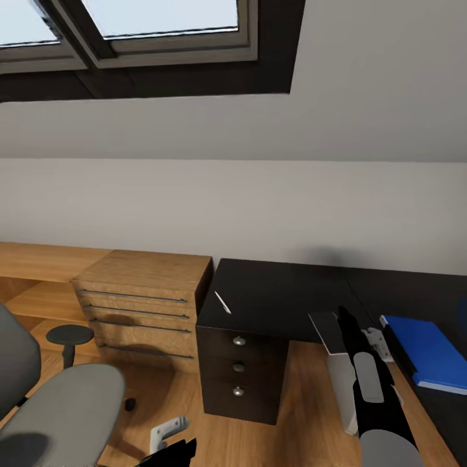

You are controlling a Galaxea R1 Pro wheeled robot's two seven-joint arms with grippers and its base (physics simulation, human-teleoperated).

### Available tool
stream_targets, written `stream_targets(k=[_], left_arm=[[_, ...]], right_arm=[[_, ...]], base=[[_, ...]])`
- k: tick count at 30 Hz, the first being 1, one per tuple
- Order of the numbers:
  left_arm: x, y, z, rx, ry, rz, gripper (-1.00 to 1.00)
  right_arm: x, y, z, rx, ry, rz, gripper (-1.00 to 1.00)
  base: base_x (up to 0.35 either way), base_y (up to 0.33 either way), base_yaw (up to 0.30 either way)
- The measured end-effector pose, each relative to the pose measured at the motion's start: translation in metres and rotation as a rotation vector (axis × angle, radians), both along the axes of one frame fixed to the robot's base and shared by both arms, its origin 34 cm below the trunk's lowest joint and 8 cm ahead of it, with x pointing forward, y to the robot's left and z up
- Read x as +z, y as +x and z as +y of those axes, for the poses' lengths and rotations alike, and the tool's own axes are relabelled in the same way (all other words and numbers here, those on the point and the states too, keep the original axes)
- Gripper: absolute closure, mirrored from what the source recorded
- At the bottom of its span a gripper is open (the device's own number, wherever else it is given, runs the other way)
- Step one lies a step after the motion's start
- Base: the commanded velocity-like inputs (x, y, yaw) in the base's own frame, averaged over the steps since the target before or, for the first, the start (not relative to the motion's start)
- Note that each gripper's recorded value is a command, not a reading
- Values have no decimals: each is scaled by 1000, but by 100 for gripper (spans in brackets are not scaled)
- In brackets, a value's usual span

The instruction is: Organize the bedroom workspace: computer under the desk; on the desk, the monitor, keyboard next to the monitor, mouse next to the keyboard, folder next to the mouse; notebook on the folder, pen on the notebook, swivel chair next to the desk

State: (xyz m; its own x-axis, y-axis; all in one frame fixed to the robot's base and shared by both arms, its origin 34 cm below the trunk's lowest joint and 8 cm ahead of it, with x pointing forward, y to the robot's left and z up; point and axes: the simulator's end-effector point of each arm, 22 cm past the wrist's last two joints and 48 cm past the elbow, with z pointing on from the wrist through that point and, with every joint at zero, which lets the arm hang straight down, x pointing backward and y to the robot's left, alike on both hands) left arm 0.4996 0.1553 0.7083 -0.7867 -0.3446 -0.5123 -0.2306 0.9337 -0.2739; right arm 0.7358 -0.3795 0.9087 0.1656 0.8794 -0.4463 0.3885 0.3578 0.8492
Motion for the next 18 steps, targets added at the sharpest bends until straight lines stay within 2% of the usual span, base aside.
stream_targets(k=[6, 13, 16, 18], left_arm=[[-1, -1, 0, -1, 0, 4, -100], [-3, -2, -1, -3, -2, 7, -100], [-4, -2, -1, -3, -2, 10, -100], [-4, -3, -1, -3, -2, 11, -100]], right_arm=[[-1, 0, 1, 1, 1, 2, -100], [-16, -1, 6, 10, 16, 30, -100], [-34, -3, 14, 20, 51, 59, -100], [-41, -4, 18, 16, 99, 57, -100]], base=[[-20, 22, -22], [-1, 1, -216], [0, 0, -238], [0, 0, -240]])
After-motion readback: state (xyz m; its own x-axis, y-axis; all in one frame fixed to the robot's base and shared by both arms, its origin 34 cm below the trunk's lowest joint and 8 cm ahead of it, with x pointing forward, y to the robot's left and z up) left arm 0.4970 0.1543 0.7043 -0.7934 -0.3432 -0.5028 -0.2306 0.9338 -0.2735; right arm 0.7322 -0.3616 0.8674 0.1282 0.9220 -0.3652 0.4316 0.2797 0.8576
